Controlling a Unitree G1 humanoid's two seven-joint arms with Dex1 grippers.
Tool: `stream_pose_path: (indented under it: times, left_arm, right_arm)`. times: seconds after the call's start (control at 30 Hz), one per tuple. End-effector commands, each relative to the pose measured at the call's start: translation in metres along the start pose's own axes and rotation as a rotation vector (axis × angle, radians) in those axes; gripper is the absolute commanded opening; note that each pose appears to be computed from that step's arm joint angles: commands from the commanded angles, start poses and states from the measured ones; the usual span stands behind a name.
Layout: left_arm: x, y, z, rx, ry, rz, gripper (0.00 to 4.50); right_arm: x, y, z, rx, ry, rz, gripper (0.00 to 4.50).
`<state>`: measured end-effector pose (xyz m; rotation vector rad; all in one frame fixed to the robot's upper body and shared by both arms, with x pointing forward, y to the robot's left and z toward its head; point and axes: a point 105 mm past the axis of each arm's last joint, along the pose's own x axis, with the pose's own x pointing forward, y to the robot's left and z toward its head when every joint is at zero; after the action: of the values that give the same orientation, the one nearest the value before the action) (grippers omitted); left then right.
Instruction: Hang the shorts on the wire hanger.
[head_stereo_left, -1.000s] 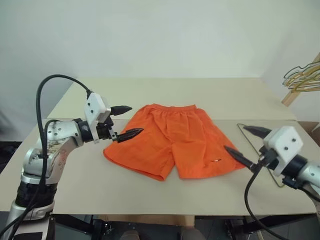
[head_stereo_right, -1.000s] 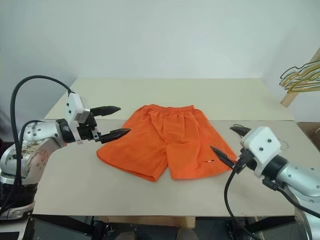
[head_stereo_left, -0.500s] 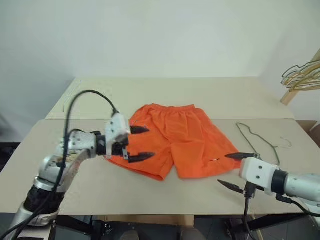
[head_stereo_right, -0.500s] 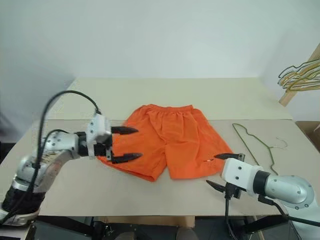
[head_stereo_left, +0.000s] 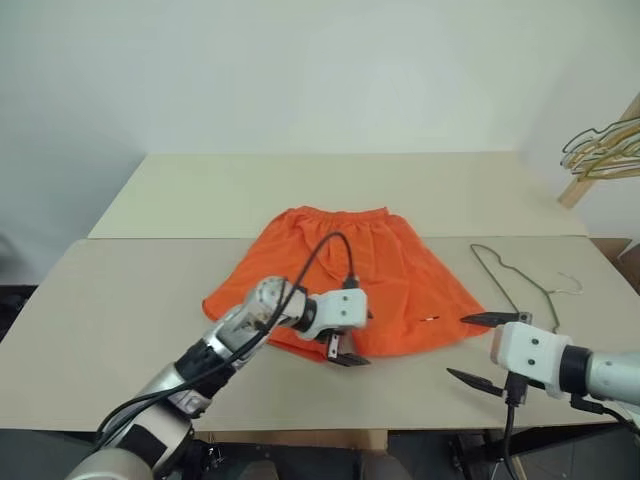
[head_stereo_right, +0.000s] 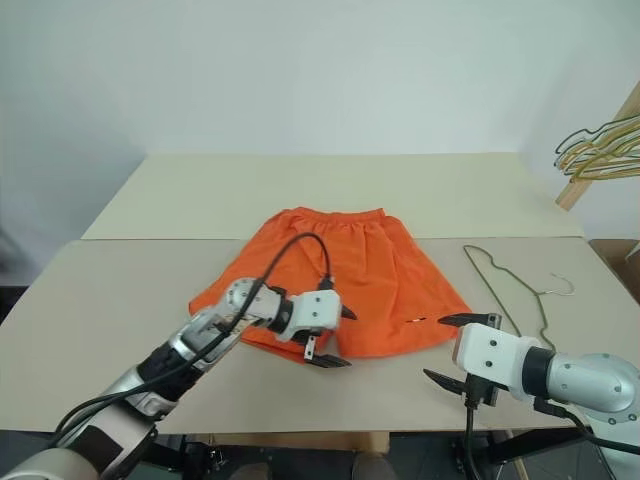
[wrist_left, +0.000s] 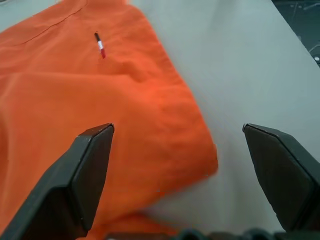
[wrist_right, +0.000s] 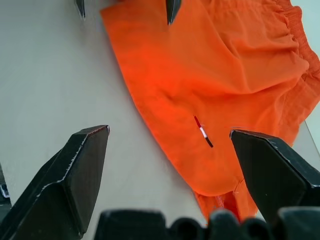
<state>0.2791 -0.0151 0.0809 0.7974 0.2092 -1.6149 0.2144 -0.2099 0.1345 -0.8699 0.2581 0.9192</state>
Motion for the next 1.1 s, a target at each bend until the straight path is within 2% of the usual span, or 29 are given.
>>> stream_pose_path:
  times: [0.03,0.13,0.2,0.37,0.63,0.67,0.9,1.1]
  left_arm:
    - [0.009,-0.003,0.002,0.057,0.046,-0.035,4.48]
    - [0.016,0.002,-0.006,0.070,0.111,-0.004,4.48]
    - [0.018,0.007,-0.005,0.048,0.103,0.032,4.07]
    - [0.020,0.021,-0.012,0.038,0.143,0.109,2.74]
    - [0.016,0.025,-0.023,0.045,0.181,0.122,0.14]
    - [0.016,0.026,-0.024,0.045,0.183,0.125,0.02]
    - [-0.004,0.038,-0.033,0.050,0.203,0.192,0.02]
    - [-0.065,0.018,-0.050,0.099,0.205,0.115,0.02]
  right_arm:
    - [-0.009,-0.006,0.009,-0.040,-0.005,-0.049,4.50]
    - [-0.012,-0.003,0.010,-0.031,-0.001,-0.073,4.50]
    - [-0.013,-0.001,0.011,-0.022,-0.002,-0.085,4.50]
    - [-0.016,0.002,0.009,-0.014,0.010,-0.105,4.50]
    - [-0.017,0.000,0.008,-0.010,0.008,-0.106,4.50]
    - [-0.017,0.000,0.008,-0.009,0.008,-0.105,4.50]
    - [-0.014,-0.002,0.010,-0.009,-0.002,-0.097,4.50]
    - [-0.014,-0.003,0.009,-0.008,-0.002,-0.089,4.50]
